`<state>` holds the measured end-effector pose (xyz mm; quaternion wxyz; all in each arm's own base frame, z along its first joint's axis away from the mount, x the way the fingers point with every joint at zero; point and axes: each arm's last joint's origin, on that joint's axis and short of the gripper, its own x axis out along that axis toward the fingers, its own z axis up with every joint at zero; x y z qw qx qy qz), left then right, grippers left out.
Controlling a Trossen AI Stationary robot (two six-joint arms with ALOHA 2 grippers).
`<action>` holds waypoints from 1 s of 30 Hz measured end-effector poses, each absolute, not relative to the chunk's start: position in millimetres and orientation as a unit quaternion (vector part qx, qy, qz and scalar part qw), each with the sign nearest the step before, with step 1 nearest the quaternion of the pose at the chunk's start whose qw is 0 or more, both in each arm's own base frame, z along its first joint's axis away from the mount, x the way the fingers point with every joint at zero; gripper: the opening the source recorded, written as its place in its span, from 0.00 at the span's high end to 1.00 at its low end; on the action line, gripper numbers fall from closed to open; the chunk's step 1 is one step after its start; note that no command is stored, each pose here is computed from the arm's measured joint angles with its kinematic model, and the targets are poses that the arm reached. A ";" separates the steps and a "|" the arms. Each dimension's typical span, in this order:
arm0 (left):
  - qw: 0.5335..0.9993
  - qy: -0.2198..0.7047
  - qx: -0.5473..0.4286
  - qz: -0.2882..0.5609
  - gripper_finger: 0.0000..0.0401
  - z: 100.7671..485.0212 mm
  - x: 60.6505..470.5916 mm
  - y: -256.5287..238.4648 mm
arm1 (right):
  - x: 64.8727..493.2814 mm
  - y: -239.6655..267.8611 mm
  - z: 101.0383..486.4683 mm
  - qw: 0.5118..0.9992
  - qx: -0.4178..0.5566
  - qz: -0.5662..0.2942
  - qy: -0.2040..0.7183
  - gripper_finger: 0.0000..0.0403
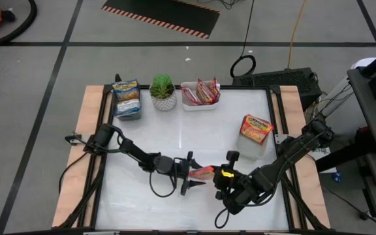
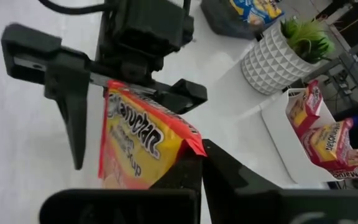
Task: Sort Maruchan noodles
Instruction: Put the orange noodle pack into the gray bin
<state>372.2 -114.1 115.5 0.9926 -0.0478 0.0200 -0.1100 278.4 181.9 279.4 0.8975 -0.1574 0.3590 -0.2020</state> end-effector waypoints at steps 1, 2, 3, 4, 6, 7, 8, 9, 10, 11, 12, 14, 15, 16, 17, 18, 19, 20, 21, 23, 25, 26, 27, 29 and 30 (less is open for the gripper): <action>0.993 0.026 -0.047 -0.110 0.35 114.3 372.2 -114.1 | 278.4 182.1 279.4 0.898 -0.157 -0.202 0.359 1.00; 0.992 0.033 -0.045 -0.109 0.39 112.9 372.1 -114.0 | 278.4 182.1 279.4 0.898 -0.156 -0.201 0.359 1.00; 0.992 0.037 -0.045 -0.109 0.44 112.1 372.2 -113.7 | 278.4 182.0 279.4 0.898 -0.157 -0.201 0.359 1.00; 0.992 0.039 -0.045 -0.108 0.48 111.9 372.2 -113.6 | 278.3 182.0 279.3 0.897 -0.159 -0.201 0.360 1.00; 0.993 0.039 -0.044 -0.107 0.56 111.8 372.4 -113.0 | 277.1 182.7 279.0 0.894 -0.171 -0.194 0.366 1.00; 0.993 0.039 -0.042 -0.107 0.59 111.6 372.3 -113.1 | 276.3 183.5 278.7 0.893 -0.175 -0.188 0.370 1.00; 0.993 0.041 -0.037 -0.107 0.62 111.2 372.2 -113.2 | 275.7 184.3 278.3 0.892 -0.177 -0.181 0.375 1.00; 0.993 0.043 -0.032 -0.107 0.65 110.6 372.1 -113.2 | 274.6 184.7 279.0 0.892 -0.176 -0.179 0.375 1.00; 0.993 0.046 -0.025 -0.107 0.67 110.0 372.1 -113.2 | 273.0 185.6 279.6 0.893 -0.173 -0.178 0.375 1.00; 0.993 0.048 -0.019 -0.107 0.69 109.6 372.0 -113.2 | 271.1 186.2 281.1 0.895 -0.166 -0.179 0.373 0.99; 0.993 0.054 -0.011 -0.108 0.69 108.6 371.9 -113.2 | 269.7 186.4 282.8 0.898 -0.155 -0.180 0.370 0.98; 0.991 0.076 0.005 -0.106 0.70 104.0 371.4 -112.8 | 265.9 186.2 288.2 0.905 -0.128 -0.182 0.362 0.95; 0.991 0.092 0.013 -0.099 0.70 100.7 370.8 -112.2 | 263.7 186.0 291.0 0.909 -0.108 -0.180 0.361 0.92; 0.990 0.105 0.022 -0.091 0.71 98.0 370.3 -111.6 | 262.1 186.0 292.9 0.911 -0.087 -0.179 0.360 0.90; 0.989 0.118 0.031 -0.084 0.71 95.4 369.9 -110.8 | 261.2 185.7 294.4 0.913 -0.064 -0.180 0.360 0.87; 0.988 0.127 0.038 -0.079 0.71 93.6 369.5 -110.3 | 260.7 185.9 295.1 0.914 -0.042 -0.180 0.361 0.84; 0.987 0.134 0.043 -0.075 0.71 92.2 369.2 -109.9 | 261.0 186.4 295.1 0.915 -0.022 -0.181 0.360 0.80; 0.987 0.137 0.046 -0.073 0.71 91.5 369.0 -109.7 | 261.5 187.0 295.1 0.916 -0.003 -0.182 0.358 0.77; 0.987 0.139 0.047 -0.071 0.71 91.2 369.1 -109.0 | 262.7 187.3 294.4 0.917 0.012 -0.185 0.353 0.74; 0.987 0.140 0.047 -0.068 0.71 91.0 369.4 -107.9 | 269.9 186.3 287.5 0.921 0.043 -0.188 0.338 0.67; 0.987 0.141 0.045 -0.066 0.71 92.2 369.8 -106.2 | 278.2 183.7 278.0 0.923 0.070 -0.174 0.337 0.60; 0.987 0.142 0.044 -0.064 0.71 92.9 369.8 -105.5 | 281.7 182.1 273.2 0.922 0.078 -0.161 0.344 0.56; 0.987 0.141 0.040 -0.062 0.71 93.4 370.0 -105.1 | 285.3 179.9 269.6 0.923 0.082 -0.149 0.346 0.52; 0.987 0.144 0.037 -0.061 0.72 93.4 369.9 -104.8 | 291.5 175.7 265.6 0.928 0.087 -0.133 0.337 0.45; 0.987 0.143 0.036 -0.061 0.72 94.5 369.9 -104.7 | 293.4 173.2 263.3 0.929 0.082 -0.131 0.336 0.41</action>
